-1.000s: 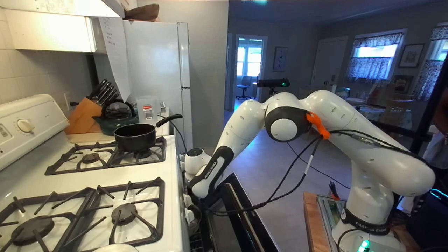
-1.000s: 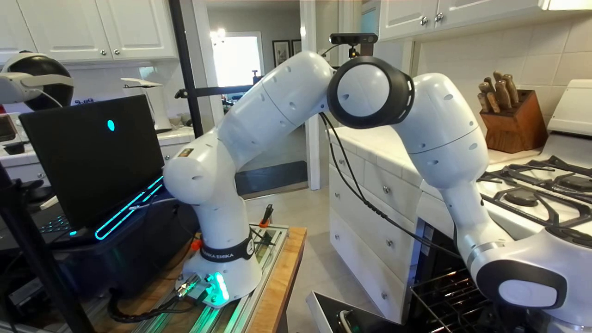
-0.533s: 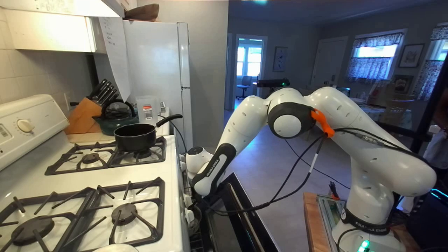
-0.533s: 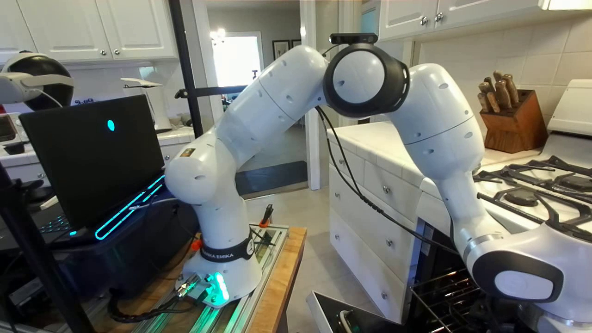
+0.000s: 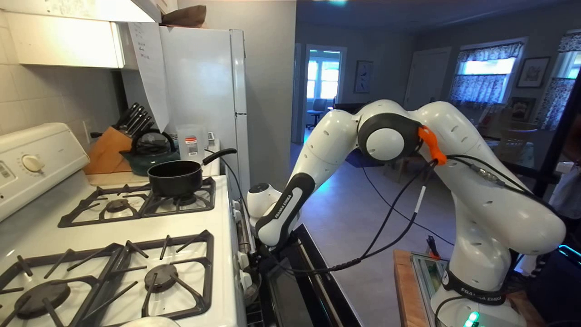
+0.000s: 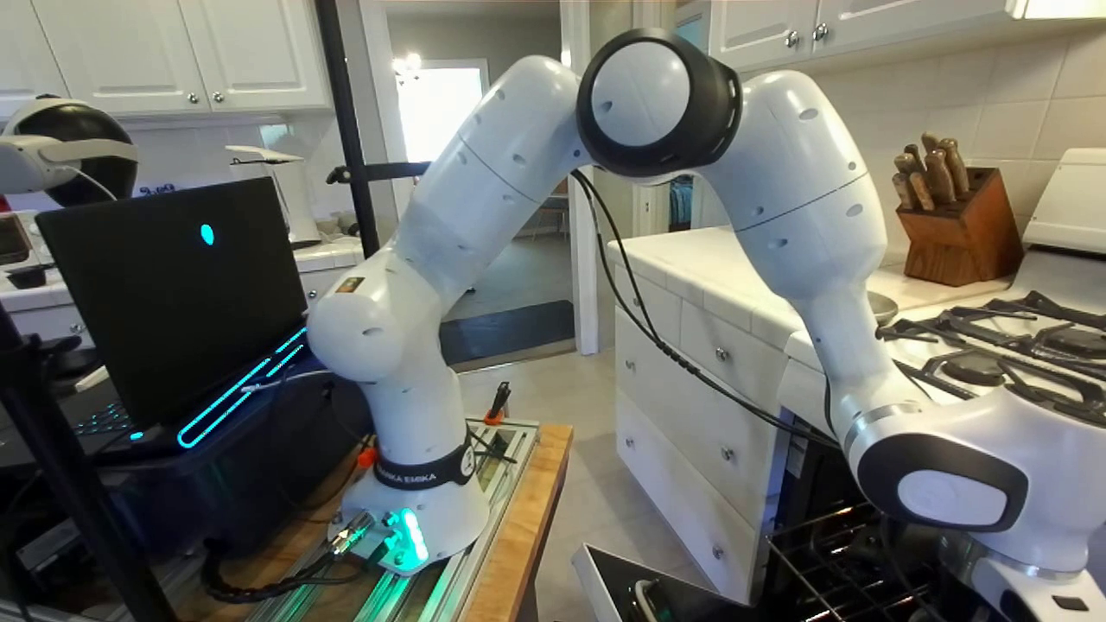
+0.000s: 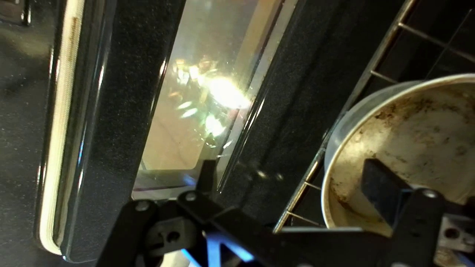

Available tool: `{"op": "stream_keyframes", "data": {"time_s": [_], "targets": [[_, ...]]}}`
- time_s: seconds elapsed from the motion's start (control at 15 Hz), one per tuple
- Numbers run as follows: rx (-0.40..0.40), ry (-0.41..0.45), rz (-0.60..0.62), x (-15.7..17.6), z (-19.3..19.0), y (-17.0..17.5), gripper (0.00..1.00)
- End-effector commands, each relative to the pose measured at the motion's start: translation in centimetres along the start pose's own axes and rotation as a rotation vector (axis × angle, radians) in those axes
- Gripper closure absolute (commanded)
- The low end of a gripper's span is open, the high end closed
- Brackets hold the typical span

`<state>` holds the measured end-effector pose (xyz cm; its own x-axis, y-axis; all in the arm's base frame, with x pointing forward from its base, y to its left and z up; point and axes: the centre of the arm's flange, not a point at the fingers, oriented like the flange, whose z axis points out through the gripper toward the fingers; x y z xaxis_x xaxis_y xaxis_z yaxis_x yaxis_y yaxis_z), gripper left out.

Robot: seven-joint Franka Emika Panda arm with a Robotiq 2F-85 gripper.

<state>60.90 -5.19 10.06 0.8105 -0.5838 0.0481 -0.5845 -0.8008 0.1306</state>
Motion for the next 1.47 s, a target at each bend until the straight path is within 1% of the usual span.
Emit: {"op": "stream_keyframes", "data": {"time_s": [0.0,0.13,0.2,0.27,0.4,0.47,0.6,0.73,1.0,1.07,1.27,1.4], "targets": [[-0.023,-0.052,-0.039,-2.4,-1.5,1.7,0.0],[-0.055,-0.074,-0.08,-3.1,-1.2,2.1,0.0],[-0.069,-0.083,-0.098,-3.4,-1.0,2.2,0.02],[-0.079,-0.089,-0.118,-3.8,-0.8,2.3,0.1],[-0.099,-0.09,-0.15,-4.3,-0.5,2.2,0.31],[-0.102,-0.083,-0.168,-4.6,-0.3,2.2,0.39],[-0.101,-0.064,-0.202,-4.9,-0.2,1.9,0.53],[-0.079,-0.048,-0.227,-5.0,-0.1,1.6,0.67],[-0.007,-0.049,-0.263,-5.4,0.4,0.4,0.95],[0.009,-0.048,-0.274,-5.6,0.5,0.1,1.0],[0.052,-0.052,-0.31,-6.2,0.3,-0.3,1.0],[0.056,-0.039,-0.298,-6.5,-0.1,-0.1,1.0]]}}
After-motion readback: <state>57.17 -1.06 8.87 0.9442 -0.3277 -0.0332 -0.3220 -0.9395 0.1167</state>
